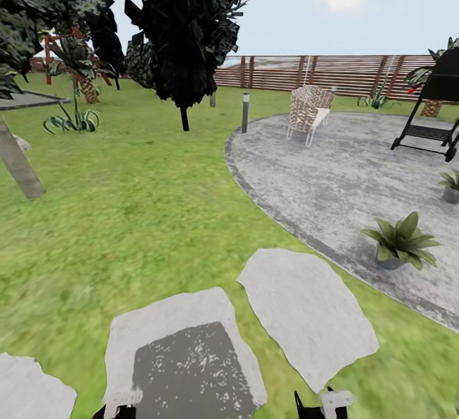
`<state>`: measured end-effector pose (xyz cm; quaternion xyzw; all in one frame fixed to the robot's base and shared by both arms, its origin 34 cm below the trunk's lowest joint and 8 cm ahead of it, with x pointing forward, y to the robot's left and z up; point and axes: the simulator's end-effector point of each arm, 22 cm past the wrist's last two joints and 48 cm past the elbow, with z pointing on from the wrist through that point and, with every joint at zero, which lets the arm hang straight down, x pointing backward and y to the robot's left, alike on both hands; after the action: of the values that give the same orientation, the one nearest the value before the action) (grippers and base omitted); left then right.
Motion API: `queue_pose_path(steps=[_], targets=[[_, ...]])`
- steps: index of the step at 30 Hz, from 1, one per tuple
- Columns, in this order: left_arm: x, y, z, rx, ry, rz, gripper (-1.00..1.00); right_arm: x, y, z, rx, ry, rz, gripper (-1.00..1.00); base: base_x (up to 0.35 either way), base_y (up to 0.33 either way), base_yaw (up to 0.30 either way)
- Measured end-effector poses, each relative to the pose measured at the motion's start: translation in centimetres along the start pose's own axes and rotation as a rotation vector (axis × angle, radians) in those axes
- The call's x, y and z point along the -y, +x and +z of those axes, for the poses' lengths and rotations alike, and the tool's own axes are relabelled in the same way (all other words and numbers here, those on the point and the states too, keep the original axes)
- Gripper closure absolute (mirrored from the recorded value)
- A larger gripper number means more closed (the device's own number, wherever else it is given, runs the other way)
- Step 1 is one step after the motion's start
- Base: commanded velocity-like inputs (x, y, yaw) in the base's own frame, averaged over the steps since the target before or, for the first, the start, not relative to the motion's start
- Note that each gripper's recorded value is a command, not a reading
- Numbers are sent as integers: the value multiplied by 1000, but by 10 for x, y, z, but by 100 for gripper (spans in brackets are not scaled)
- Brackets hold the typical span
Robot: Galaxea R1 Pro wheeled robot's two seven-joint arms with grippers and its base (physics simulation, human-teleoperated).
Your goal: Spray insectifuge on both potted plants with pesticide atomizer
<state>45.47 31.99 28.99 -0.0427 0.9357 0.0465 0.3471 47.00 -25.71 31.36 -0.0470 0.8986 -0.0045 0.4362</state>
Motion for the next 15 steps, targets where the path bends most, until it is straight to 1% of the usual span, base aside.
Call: queue_pose_path(steps=[15], targets=[[0, -4, 0, 8, 1, 0, 100, 0, -4, 0, 8, 1, 0, -100, 0, 0, -300]])
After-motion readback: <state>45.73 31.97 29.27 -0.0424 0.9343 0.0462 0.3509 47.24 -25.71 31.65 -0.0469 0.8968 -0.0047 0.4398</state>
